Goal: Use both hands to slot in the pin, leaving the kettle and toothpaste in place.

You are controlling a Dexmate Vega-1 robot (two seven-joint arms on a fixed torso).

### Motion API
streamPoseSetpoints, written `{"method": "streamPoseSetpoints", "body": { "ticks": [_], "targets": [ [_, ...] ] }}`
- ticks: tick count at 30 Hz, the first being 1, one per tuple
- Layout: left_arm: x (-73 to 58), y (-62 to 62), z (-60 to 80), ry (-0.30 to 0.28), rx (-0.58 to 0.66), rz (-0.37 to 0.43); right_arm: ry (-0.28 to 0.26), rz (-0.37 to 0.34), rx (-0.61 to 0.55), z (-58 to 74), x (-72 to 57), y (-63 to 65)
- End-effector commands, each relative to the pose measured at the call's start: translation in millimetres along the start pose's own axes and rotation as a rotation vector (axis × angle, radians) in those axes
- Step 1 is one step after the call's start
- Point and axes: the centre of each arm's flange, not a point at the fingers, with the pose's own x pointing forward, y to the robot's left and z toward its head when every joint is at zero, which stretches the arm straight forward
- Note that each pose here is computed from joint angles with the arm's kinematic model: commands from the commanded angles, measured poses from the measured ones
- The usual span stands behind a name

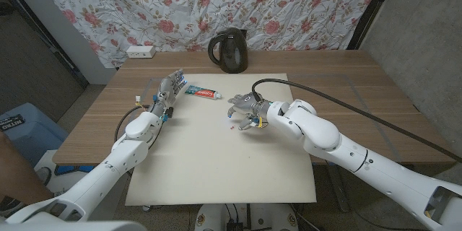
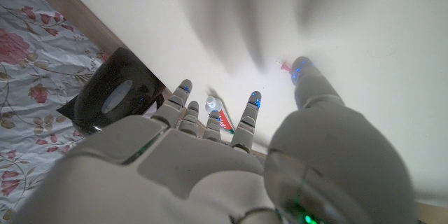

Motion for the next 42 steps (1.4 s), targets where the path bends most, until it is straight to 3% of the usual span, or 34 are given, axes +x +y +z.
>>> {"method": "streamPoseSetpoints", "body": {
  "ticks": [1, 10, 42],
  "targets": [
    [-3.7, 4.0, -0.9, 0.008, 0.011, -0.008, -0.017, -0.009, -0.018, 10.6, 5.9, 1.9],
    [-9.1, 3.9, -2.2, 0.011, 0.007, -0.005, -0.046, -0.032, -0.045, 11.1, 8.1, 6.1],
    [-9.6, 5.8, -10.9, 0.04, -0.012, -0.01, -0.064, -0.054, -0.1, 8.0, 20.8, 21.1]
  ]
}}
